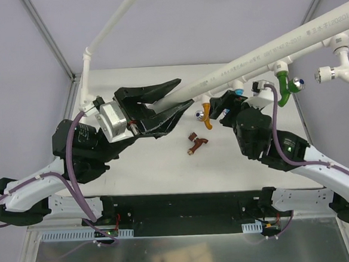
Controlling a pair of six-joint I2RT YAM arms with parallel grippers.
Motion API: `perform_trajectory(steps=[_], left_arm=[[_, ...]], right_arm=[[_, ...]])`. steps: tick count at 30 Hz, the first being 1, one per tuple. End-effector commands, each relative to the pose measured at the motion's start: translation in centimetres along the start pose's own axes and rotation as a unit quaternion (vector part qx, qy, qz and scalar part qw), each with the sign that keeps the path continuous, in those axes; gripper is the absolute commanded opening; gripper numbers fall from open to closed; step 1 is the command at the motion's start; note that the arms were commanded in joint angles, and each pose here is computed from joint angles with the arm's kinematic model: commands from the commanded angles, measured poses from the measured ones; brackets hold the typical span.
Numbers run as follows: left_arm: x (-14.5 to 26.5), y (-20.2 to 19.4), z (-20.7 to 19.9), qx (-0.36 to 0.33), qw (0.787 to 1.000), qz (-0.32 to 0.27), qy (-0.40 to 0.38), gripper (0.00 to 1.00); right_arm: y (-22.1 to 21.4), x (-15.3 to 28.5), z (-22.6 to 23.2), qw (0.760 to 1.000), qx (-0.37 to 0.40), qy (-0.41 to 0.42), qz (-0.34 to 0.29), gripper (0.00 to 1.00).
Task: Install the water faucets
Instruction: Adjust the adaptor at the center of the board.
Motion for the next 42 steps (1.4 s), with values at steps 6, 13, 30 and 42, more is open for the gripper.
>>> perform_trajectory(steps=[6,13,30,42], left_arm=[[5.0,15.0,8.2,0.096,0.95,-0.256,0.151,0.0],[5.5,15.3,8.2,0.092,0.951,-0.257,0.147,0.0],[7.0,15.7,8.6,0.091,0.949,-0.261,0.149,0.0],[10.7,15.3,9.9,0.095,0.947,-0.247,0.183,0.0]], right_arm=[[1.8,-4.0,-2.7,0.985,-0.072,-0.11,-0.115,0.82],[3.2,-6.8,-4.4,0.969,-0.096,-0.159,-0.164,0.81],[4.0,-13.8,-6.0,0.944,-0.112,-0.191,-0.246,0.6],[9.7,-13.0,-3.1,0.946,0.025,-0.126,-0.298,0.0]])
Point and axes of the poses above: each gripper's point midway between its finger pads, its own x axis back along the fingers, its own z axis along the line the jaws close on, y = z × x, the point moved 3 cm from there along x, back along the fingers, and after that the axes turned 5 degrees about -x, right-handed, at the moved point
